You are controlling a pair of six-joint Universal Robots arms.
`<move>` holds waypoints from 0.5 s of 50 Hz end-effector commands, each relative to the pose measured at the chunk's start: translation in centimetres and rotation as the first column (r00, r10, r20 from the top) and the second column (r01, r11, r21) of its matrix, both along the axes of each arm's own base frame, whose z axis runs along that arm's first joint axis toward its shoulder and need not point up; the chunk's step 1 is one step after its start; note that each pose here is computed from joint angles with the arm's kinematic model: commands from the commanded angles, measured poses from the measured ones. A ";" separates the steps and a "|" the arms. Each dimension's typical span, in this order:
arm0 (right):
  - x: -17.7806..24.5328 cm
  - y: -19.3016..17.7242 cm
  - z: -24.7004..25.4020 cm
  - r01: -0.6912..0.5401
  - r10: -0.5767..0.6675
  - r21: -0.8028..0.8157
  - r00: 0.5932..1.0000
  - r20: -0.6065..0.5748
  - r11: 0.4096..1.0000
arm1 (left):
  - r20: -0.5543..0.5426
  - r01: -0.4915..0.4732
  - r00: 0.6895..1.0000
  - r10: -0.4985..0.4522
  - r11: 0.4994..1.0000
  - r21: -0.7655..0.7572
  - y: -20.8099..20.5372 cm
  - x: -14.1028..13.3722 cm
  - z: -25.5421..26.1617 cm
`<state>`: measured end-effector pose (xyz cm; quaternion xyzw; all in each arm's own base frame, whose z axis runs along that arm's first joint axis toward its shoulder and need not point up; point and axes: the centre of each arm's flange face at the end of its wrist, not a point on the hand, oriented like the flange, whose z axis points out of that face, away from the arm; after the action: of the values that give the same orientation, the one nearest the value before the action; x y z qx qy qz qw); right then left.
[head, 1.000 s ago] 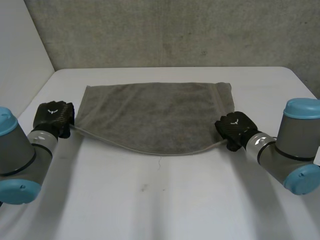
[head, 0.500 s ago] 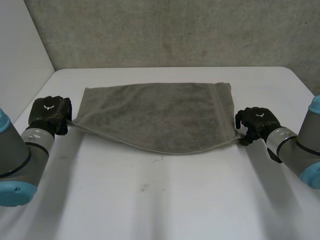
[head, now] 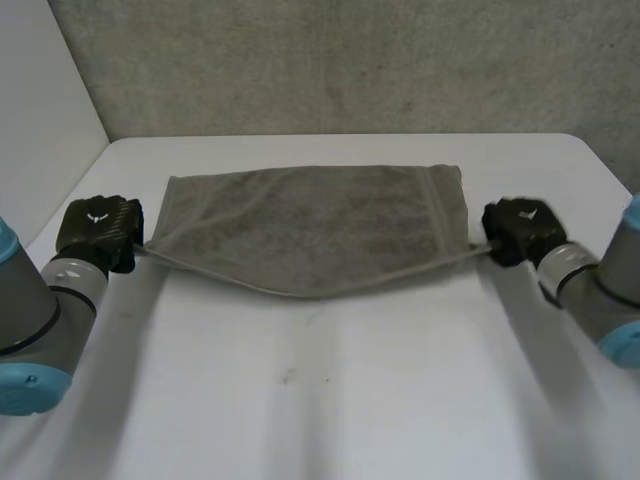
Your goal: Fold the towel.
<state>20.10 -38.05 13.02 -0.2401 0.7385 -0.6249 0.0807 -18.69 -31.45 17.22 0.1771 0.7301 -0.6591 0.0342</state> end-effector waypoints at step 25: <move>-5.7 11.0 14.2 -0.063 0.091 0.072 0.863 -0.496 0.995 | 0.262 0.025 0.962 -0.079 0.979 0.201 10.7 1.3 7.7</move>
<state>14.00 -27.11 27.38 -0.4196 0.7431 -0.5128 -0.0929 -16.95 -20.88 25.59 0.2789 0.7724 -0.5603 0.1082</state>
